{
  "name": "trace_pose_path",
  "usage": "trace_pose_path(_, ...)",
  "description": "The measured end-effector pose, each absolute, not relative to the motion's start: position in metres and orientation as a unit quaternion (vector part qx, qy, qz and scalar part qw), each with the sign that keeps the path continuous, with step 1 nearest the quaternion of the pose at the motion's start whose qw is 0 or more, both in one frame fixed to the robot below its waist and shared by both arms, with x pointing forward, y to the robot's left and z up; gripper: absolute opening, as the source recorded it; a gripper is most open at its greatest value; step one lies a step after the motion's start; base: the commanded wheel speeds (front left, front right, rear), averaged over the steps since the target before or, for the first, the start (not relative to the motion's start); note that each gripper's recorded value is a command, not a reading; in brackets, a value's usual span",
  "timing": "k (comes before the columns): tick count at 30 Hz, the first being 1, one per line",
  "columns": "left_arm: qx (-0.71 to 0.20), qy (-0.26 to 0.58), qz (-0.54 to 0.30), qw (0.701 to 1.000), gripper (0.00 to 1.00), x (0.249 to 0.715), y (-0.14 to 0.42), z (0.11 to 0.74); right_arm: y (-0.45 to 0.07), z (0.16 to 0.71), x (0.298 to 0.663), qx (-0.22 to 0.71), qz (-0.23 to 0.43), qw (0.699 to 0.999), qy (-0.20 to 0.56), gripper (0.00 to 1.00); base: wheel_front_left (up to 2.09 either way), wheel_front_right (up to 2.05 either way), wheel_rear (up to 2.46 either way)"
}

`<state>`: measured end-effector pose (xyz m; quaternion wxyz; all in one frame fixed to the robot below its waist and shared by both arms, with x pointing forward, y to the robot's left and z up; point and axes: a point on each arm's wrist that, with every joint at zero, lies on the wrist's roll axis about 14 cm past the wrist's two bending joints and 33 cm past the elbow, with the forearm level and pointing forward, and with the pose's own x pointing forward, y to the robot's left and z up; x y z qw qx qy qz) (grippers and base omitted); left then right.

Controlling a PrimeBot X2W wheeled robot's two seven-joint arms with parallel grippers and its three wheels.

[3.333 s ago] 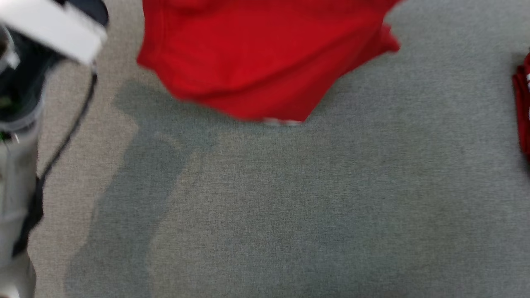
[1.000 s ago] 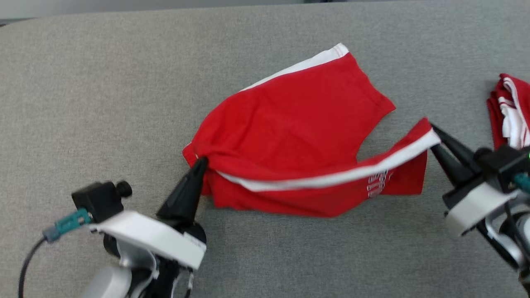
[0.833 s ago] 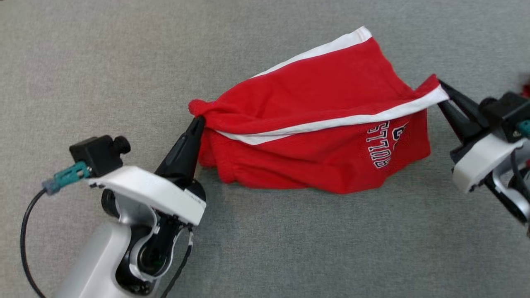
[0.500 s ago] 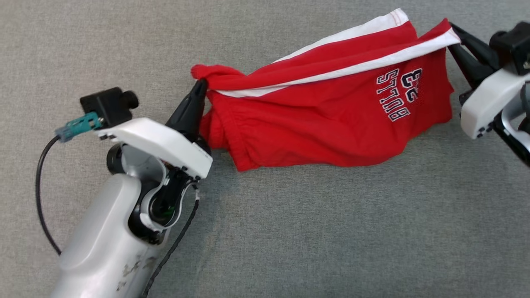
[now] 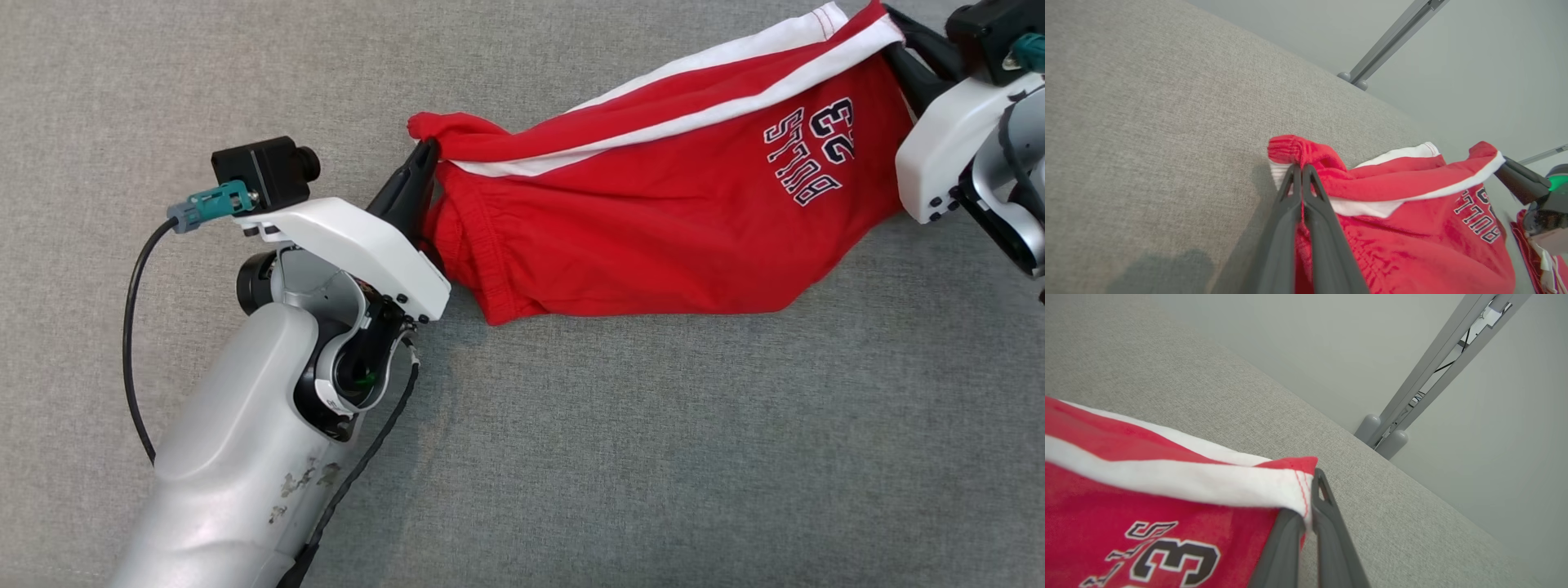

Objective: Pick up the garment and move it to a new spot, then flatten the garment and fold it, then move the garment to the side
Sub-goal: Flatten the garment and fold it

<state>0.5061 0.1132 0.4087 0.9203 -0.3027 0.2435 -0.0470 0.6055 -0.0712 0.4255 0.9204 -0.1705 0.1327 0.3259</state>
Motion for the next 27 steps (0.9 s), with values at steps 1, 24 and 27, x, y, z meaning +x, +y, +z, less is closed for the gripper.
trace_pose_path(1, -0.299, 0.244, -0.046, 0.921, 0.0, 0.506, 0.114, 0.407, -0.069, 0.423, 0.606, -0.173, 0.328, 0.919, 0.134, 0.0, 0.0, 0.0, 0.0)
trace_pose_path(24, -0.17, 0.13, -0.057, 0.975, 1.0, 0.496, 0.135, 0.444, -0.09, 0.441, 0.599, -0.146, 0.305, 0.916, 0.214, 1.0, 0.0, 0.0, 0.0)
trace_pose_path(27, -0.155, 0.09, -0.067, 0.981, 1.0, 0.483, 0.13, 0.462, -0.108, 0.45, 0.594, -0.119, 0.284, 0.919, 0.246, 1.0, 0.0, 0.0, 0.0)
